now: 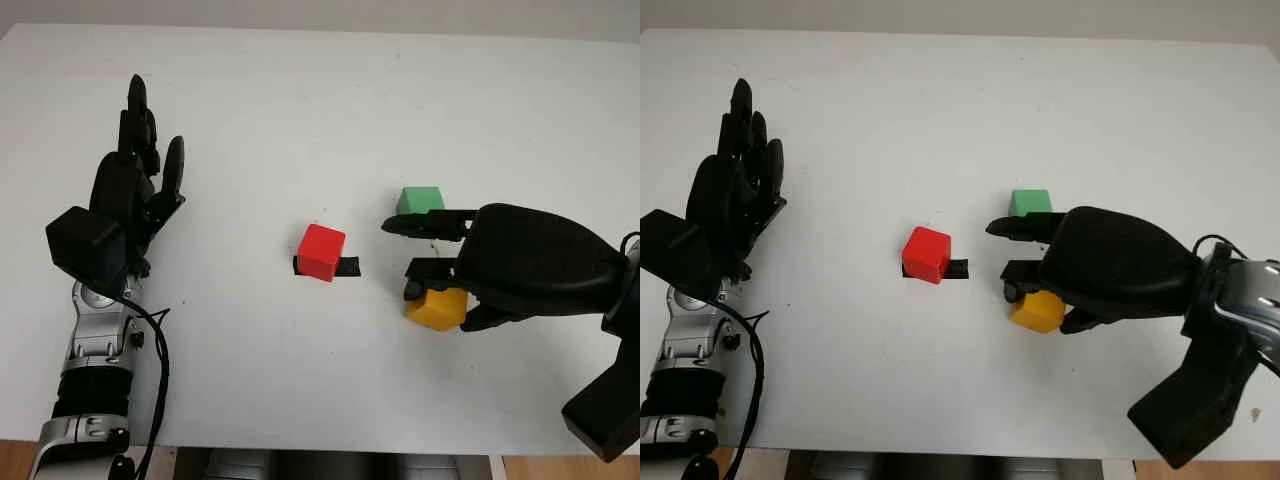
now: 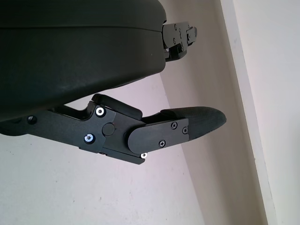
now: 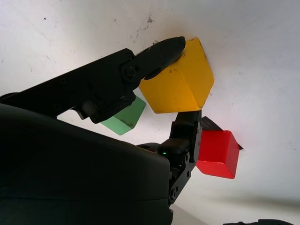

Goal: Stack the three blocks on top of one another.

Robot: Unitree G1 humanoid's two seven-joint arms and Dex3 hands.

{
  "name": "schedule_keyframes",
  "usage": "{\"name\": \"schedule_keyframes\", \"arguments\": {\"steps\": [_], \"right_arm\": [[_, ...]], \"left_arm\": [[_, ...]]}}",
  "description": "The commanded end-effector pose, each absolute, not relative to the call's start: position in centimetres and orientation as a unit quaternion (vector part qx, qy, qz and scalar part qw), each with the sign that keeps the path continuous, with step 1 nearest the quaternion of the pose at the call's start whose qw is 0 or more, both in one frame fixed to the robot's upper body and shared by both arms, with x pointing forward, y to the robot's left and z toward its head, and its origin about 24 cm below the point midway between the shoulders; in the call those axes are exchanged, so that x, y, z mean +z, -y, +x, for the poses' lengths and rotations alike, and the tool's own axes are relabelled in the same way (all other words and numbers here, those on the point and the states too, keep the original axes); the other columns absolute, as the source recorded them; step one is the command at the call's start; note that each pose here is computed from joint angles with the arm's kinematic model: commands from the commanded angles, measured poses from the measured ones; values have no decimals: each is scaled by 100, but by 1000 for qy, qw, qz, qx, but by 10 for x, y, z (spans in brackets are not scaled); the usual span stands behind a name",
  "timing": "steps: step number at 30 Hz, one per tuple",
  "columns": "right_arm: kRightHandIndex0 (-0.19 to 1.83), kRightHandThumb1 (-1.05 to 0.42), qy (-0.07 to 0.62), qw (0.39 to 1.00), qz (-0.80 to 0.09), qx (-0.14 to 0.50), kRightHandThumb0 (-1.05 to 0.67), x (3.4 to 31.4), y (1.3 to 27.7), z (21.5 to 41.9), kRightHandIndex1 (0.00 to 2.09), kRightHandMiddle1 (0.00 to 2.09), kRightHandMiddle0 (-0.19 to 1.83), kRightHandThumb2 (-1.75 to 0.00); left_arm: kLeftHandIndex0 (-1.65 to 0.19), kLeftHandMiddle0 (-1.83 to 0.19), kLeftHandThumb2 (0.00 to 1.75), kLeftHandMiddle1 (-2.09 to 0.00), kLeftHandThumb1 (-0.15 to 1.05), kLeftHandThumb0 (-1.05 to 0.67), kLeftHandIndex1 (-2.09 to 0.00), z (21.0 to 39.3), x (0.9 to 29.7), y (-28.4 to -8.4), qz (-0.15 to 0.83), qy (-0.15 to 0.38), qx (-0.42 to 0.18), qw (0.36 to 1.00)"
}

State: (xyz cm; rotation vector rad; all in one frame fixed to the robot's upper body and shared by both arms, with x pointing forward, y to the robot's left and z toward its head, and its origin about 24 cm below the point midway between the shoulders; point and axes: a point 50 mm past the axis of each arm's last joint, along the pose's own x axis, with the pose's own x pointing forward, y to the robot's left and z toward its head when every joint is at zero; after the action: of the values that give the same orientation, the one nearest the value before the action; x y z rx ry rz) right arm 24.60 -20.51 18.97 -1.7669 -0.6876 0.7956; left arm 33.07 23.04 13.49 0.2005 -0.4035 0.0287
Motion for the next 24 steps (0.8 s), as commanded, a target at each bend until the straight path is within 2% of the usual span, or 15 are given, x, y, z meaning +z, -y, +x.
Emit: {"name": "schedule_keyframes", "arguments": {"steps": [1,8,15,24], "right_arm": [[34,-87,295,542,-721,314,-41,196,202,248,9,124,55,-5],[38,-89,304,634,-656,272,-40,210,198,256,10,120,55,-6],[39,-90,335,684,-597,251,-40,227,190,263,11,128,55,-5],[37,-90,323,758,-513,240,-38,232,181,273,10,133,49,-6]], "left_arm": [[14,15,59,-6,105,-63,-6,329,134,-230,105,201,14,974],[13,15,59,-6,105,-63,-6,329,132,-228,114,195,18,974],[13,15,59,-5,105,-62,-6,329,130,-226,109,195,18,975],[14,16,61,-5,105,-61,-5,329,130,-222,104,195,11,975]]}}
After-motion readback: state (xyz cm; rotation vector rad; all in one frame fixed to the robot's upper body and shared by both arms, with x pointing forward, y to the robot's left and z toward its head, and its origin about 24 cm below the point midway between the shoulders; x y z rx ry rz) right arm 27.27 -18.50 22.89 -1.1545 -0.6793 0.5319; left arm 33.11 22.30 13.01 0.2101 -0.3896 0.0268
